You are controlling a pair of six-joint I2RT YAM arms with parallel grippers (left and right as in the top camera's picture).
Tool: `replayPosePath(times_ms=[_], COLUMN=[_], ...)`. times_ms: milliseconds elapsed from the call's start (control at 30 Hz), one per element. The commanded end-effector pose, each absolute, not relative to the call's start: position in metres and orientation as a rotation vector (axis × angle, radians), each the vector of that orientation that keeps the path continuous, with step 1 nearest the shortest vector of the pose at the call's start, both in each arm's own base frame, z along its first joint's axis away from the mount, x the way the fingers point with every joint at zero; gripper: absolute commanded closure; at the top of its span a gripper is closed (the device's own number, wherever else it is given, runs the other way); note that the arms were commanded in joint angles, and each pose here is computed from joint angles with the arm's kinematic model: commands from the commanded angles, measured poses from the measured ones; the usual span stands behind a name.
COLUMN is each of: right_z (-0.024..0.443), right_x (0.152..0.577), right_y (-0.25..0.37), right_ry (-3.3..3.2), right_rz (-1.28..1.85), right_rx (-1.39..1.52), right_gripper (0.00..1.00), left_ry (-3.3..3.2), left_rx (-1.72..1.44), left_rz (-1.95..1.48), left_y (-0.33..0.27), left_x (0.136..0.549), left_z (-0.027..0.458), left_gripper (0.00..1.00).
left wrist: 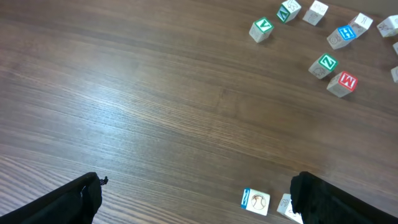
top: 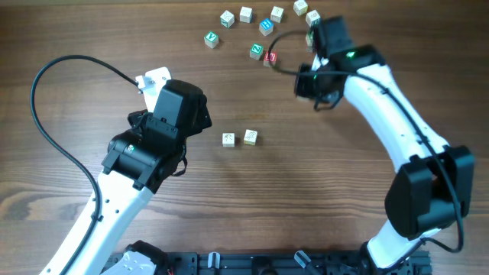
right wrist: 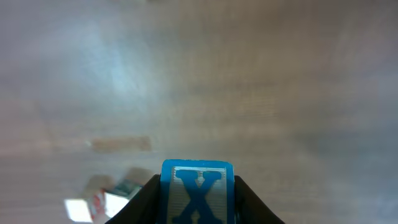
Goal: Form a horizontal line
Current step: 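Carry the blue X block and set it right of the two blocks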
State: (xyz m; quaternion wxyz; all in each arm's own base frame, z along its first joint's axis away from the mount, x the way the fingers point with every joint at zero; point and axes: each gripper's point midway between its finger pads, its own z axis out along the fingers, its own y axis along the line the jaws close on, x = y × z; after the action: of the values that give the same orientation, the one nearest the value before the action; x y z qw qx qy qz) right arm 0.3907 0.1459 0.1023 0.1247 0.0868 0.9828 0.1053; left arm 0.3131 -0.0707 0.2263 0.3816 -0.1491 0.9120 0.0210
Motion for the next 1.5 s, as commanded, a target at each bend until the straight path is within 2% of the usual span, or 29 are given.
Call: replayPosePath(times_ms=[0,167,400,633,767,967,1100,1233,1467], right_z=[0.068,0.027,0.011,0.011,0.009,0.043,0.089,0.116,0.112], right_x=[0.362,0.342,0.343,0.342,0.338,0.348,0.349,0.347,0.331], right_y=[0.170,0.207,0.213,0.212,0.211,0.217,0.218,0.211,0.203], right_ry=[2.927,2.882,2.799,2.804,2.823,2.767,2.672,2.618,2.687], right_rz=[0.334,0.396,0.365,0.363,0.360,0.398,0.452,0.447,0.437], right_rx=[0.265,0.132,0.084,0.084,0.084,0.074,0.038,0.043,0.123], right_gripper=[0.78,0.76,0.72,0.43,0.38,0.34,0.21,0.17,0.14], left_ry=[2.312,2.312,2.312,2.312,2.312,2.312,2.312,2.299,2.233], left_rx=[-0.383,-0.383,-0.383,-0.383,-0.383,-0.383,-0.383,-0.392,-0.393], left_rz=[0.061,0.061,0.061,0.061,0.061,0.061,0.061,0.048,-0.068], left_y=[-0.068,-0.068,-0.068,-0.068,-0.068,-0.068,-0.068,-0.070,-0.084], left_x=[0.316,0.316,0.316,0.316,0.316,0.316,0.316,0.318,0.333], left_z=[0.231,0.231,0.231,0.231,0.231,0.231,0.231,0.233,0.247], left_gripper=[0.00,0.00,0.00,0.00,0.00,0.00,0.00,0.00,0.00])
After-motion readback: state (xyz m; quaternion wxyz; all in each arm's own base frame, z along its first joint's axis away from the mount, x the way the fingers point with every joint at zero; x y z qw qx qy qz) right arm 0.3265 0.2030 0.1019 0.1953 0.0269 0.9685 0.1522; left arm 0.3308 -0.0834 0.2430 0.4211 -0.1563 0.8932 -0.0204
